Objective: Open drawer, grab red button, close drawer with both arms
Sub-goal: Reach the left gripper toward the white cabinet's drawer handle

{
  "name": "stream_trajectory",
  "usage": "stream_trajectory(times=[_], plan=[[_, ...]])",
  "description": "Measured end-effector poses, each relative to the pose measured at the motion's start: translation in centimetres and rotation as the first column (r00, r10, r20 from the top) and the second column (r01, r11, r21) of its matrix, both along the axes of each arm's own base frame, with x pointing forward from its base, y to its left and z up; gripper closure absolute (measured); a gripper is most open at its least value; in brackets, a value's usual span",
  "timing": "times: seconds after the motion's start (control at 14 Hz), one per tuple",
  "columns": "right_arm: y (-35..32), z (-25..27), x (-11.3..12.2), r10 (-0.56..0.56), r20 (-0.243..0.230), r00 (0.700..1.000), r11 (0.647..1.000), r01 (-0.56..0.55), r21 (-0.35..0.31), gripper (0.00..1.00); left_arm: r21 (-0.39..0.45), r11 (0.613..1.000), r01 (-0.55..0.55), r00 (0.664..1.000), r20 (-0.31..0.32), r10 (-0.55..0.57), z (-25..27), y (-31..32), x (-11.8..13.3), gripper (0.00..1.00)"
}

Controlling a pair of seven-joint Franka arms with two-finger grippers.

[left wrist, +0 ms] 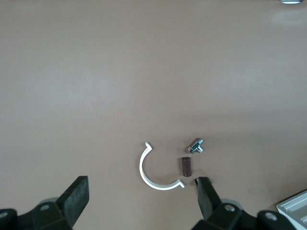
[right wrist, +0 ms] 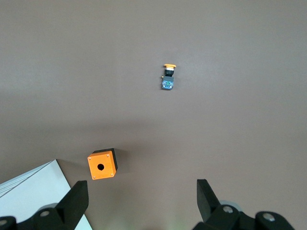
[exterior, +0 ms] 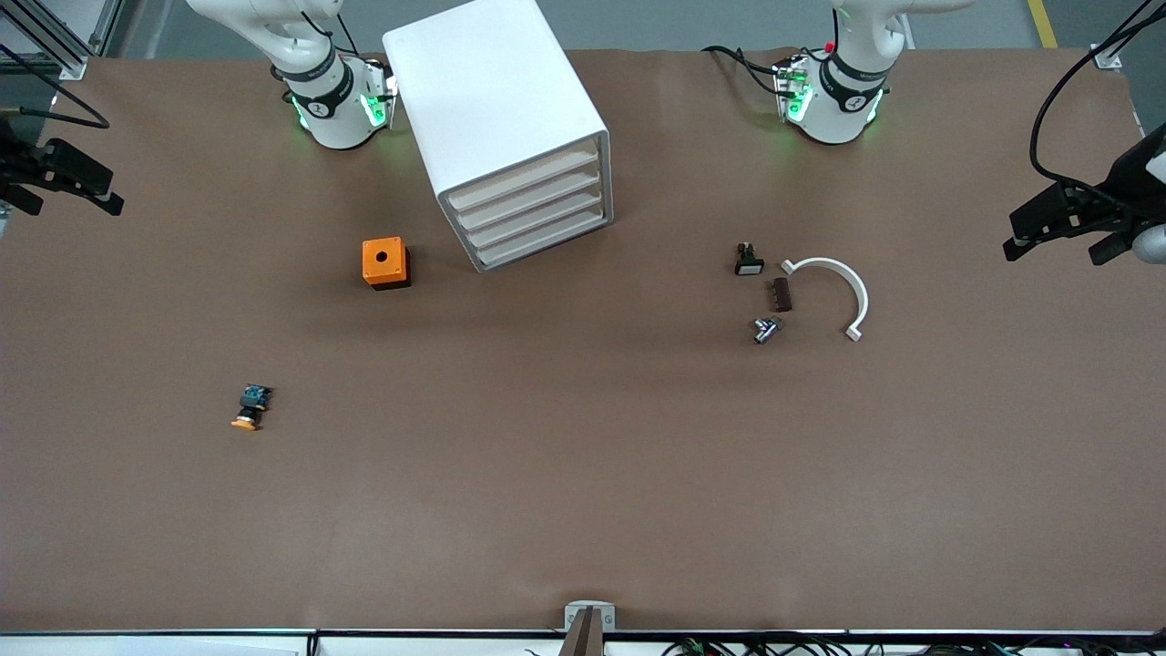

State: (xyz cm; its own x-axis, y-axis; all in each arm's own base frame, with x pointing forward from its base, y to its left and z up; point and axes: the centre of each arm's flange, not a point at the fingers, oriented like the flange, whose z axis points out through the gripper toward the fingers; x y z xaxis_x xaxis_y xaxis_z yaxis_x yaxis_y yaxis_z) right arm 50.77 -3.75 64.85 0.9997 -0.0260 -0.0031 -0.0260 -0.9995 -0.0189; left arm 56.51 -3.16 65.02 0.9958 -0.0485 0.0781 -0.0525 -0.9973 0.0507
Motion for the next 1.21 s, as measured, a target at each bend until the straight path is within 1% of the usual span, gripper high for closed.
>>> stream_trajectory(times=[0.43, 0.57, 0.71, 0.86, 1.0, 1.21], plan=[[0.0, 0.0, -0.1, 0.0, -0.006, 1.0, 1.0, 0.0, 0.0, 0.0, 0.0, 1.0, -0.001, 1.0, -0.001, 0.001, 0.0, 0.0, 0.0, 0.0], [0.0, -0.2, -0.2, 0.0, -0.023, 1.0, 1.0, 0.0, 0.002, 0.0, 0.0, 1.0, -0.007, 1.0, -0.007, 0.007, -0.2, 0.4, 0.1, 0.0], [0.0, -0.3, -0.3, 0.0, -0.029, 1.0, 1.0, 0.0, 0.002, 0.0, 0.001, 1.0, -0.026, 0.999, -0.018, 0.026, -0.7, 1.4, 0.3, 0.0], [0.0, -0.3, -0.3, 0.0, -0.031, 1.0, 1.0, 0.0, 0.003, 0.0, 0.001, 0.999, -0.046, 0.997, -0.055, 0.046, -2.7, 2.4, 1.2, 0.0], [0.0, -0.4, -0.3, 0.0, -0.032, 0.999, 1.0, 0.0, 0.003, 0.0, 0.004, 0.996, -0.088, 0.989, -0.117, 0.088, -6.2, 2.2, 2.9, 0.0], [0.0, -0.4, -0.2, -0.001, -0.032, 0.999, 1.0, 0.001, 0.003, 0.0, 0.028, 0.984, -0.173, 0.959, -0.223, 0.175, -12.6, -1.1, 5.2, 0.0]])
